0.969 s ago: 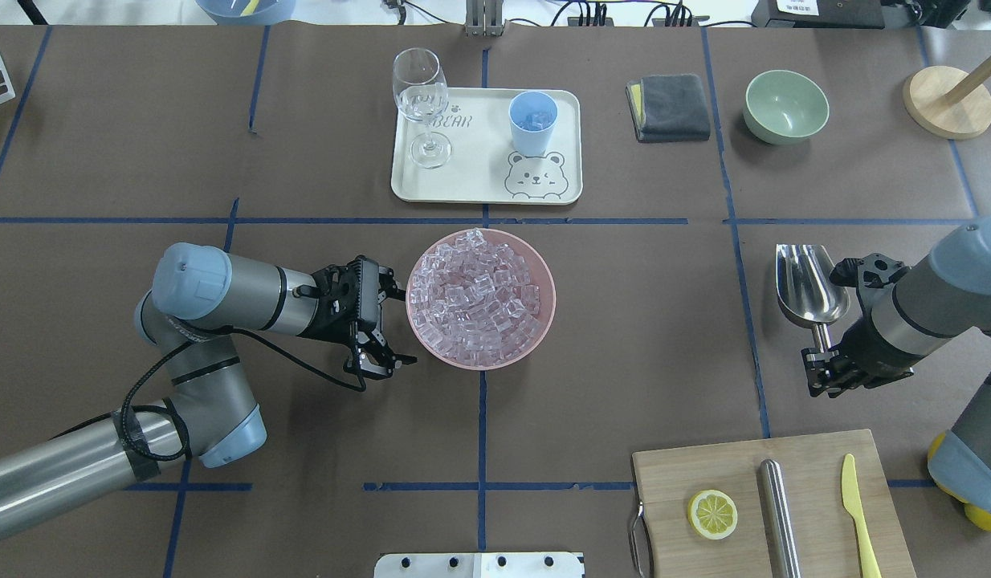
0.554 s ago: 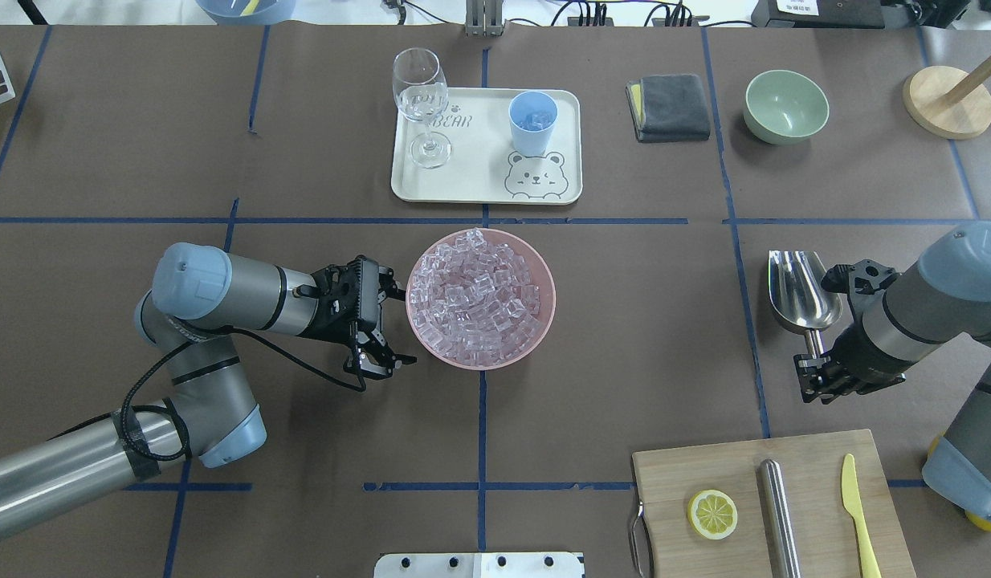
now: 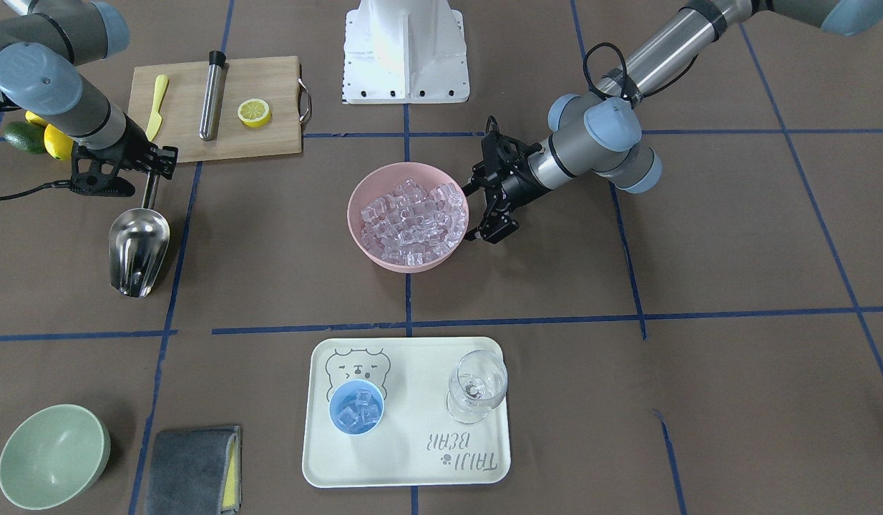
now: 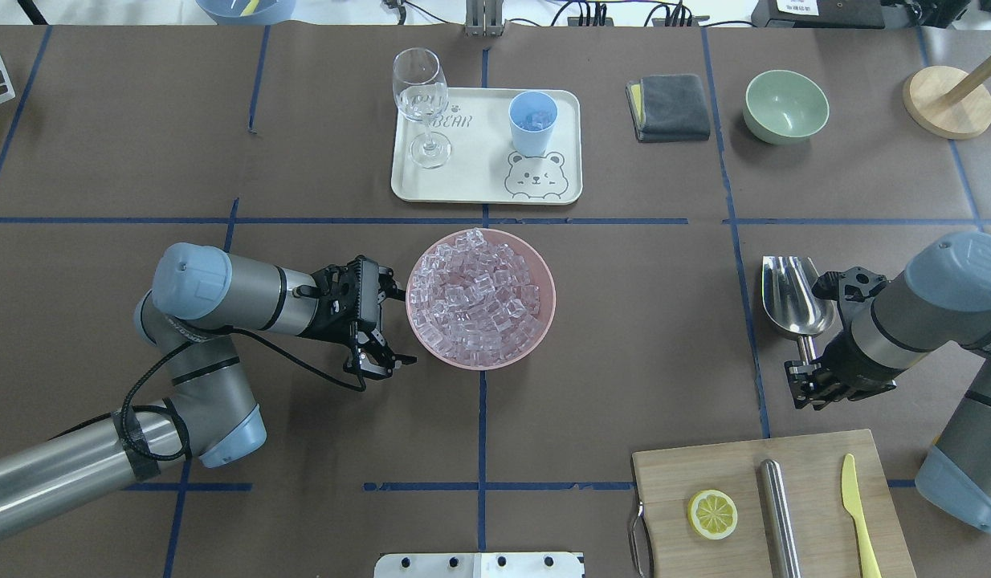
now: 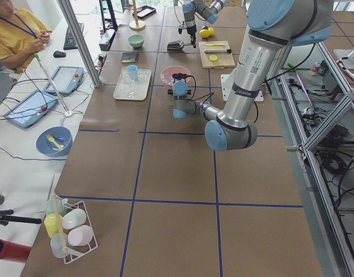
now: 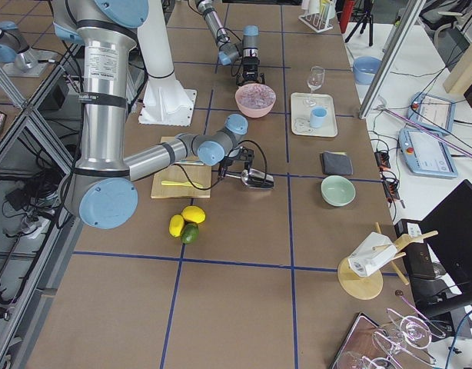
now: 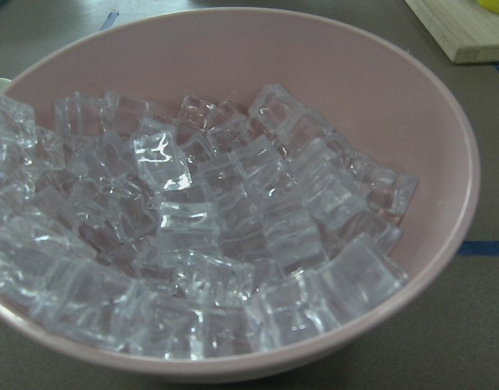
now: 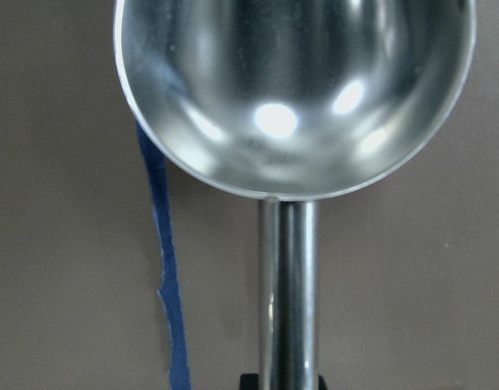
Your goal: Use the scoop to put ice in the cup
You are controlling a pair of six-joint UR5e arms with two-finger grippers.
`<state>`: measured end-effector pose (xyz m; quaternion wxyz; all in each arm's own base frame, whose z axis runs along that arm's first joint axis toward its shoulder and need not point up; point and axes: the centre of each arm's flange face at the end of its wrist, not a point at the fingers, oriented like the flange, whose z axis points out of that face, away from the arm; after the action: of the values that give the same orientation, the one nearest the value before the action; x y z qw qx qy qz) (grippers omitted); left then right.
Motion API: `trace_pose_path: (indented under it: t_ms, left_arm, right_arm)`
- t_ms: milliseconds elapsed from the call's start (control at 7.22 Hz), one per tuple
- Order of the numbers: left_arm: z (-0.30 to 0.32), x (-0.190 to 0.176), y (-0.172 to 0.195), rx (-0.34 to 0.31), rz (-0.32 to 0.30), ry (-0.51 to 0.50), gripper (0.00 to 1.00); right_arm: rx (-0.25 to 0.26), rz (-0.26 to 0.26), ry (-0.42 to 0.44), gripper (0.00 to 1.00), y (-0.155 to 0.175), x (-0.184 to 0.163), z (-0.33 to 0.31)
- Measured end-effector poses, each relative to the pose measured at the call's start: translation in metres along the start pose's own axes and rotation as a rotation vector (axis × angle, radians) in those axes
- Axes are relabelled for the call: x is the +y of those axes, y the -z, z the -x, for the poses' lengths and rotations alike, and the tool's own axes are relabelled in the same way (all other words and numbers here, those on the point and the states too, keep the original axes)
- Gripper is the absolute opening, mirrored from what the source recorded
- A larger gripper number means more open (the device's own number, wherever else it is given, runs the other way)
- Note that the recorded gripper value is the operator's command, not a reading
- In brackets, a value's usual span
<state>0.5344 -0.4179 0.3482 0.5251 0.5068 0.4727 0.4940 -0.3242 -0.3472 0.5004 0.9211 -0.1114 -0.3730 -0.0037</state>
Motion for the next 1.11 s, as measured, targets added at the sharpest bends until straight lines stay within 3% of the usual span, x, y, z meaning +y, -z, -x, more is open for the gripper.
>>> trace_pose_path:
  t_ms: [138, 831, 1108]
  left_arm:
    - [0.000, 0.000, 0.000, 0.000, 0.000, 0.000, 1.00]
    - [0.000, 0.000, 0.000, 0.000, 0.000, 0.000, 1.00]
    - [0.001, -0.001, 0.001, -0.002, -0.002, -0.001, 1.00]
  right_arm:
    - [-0.001, 0.001, 0.006, 0.99, 0.000, 0.001, 0.002]
    - [-0.025, -0.038, 0.029, 1.00, 0.010, 0.001, 0.010]
    - [-0.060, -0.107, 0.012, 1.00, 0.043, -0.017, 0.007]
